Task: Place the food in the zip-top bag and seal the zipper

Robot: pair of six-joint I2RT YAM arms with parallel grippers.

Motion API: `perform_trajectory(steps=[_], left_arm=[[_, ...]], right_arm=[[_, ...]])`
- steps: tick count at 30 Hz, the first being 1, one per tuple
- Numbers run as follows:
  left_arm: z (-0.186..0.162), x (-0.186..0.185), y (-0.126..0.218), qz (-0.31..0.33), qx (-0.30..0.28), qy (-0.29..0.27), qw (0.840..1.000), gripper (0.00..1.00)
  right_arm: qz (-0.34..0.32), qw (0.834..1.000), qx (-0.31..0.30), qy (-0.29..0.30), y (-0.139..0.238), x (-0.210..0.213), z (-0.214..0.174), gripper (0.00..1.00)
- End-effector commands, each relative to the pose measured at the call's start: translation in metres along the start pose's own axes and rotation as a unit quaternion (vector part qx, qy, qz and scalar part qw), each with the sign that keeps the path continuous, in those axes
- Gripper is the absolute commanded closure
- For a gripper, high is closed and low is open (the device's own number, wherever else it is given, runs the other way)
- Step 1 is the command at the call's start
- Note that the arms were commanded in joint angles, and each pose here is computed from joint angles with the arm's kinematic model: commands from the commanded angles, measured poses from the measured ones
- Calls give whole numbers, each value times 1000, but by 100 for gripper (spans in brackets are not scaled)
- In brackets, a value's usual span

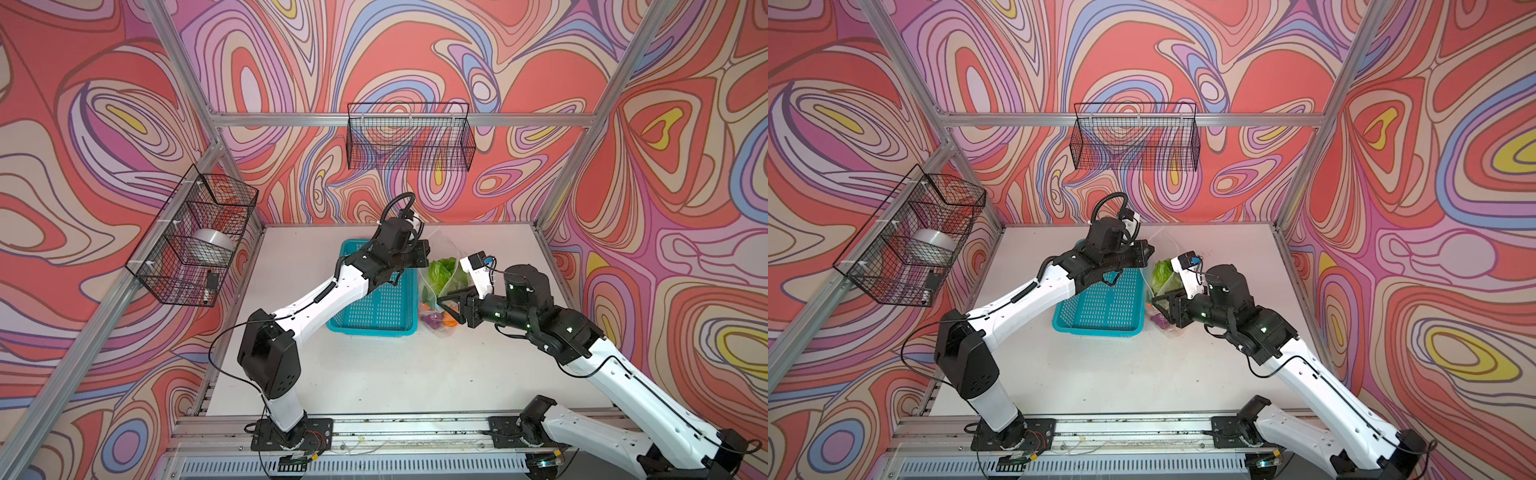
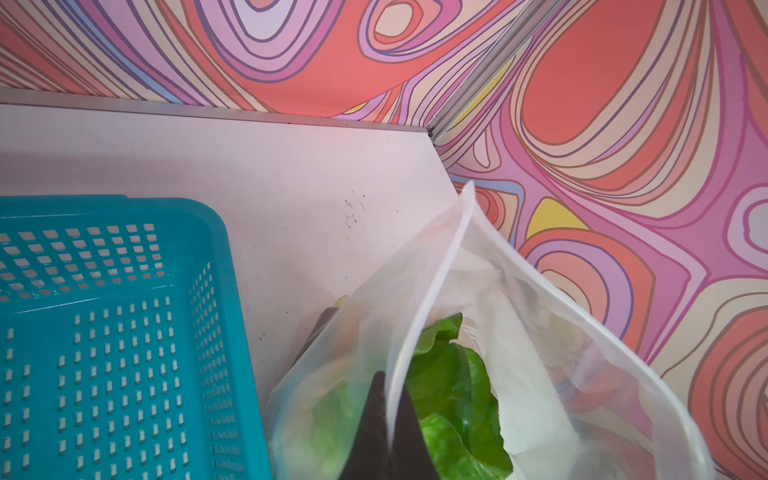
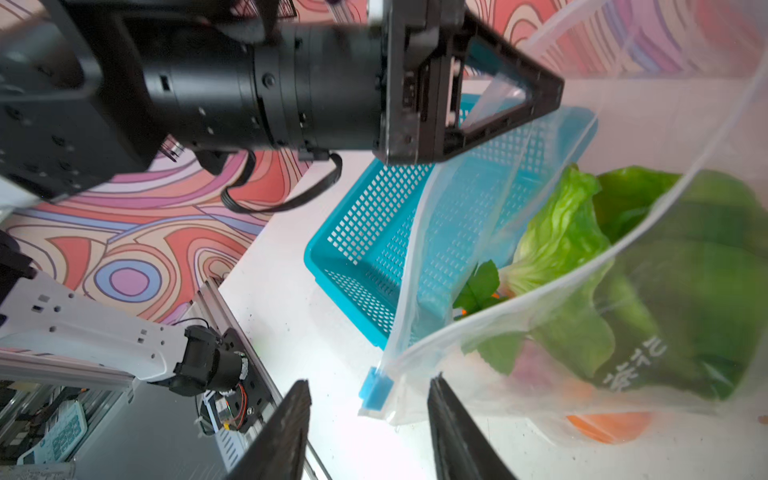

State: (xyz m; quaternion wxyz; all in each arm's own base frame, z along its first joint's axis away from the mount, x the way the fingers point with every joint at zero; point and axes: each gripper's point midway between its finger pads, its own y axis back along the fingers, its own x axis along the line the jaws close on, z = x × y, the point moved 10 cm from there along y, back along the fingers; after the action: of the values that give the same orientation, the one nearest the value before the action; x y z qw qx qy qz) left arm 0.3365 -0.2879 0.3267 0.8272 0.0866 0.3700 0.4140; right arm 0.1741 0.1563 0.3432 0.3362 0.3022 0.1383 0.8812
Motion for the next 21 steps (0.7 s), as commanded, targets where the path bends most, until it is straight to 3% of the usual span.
perform_trajectory(steps=[1, 11, 21], left_arm=[[9, -4, 10, -13, -24, 5, 1000, 100], [9, -4, 14, -11, -26, 5, 1000, 100], [9, -4, 16, -13, -25, 6, 1000, 100]], right_arm=[[-35, 999, 35, 6, -8, 0, -17, 52], [-160, 985, 42, 40, -18, -3, -24, 52], [-198, 978, -33, 51, -16, -8, -16, 63]])
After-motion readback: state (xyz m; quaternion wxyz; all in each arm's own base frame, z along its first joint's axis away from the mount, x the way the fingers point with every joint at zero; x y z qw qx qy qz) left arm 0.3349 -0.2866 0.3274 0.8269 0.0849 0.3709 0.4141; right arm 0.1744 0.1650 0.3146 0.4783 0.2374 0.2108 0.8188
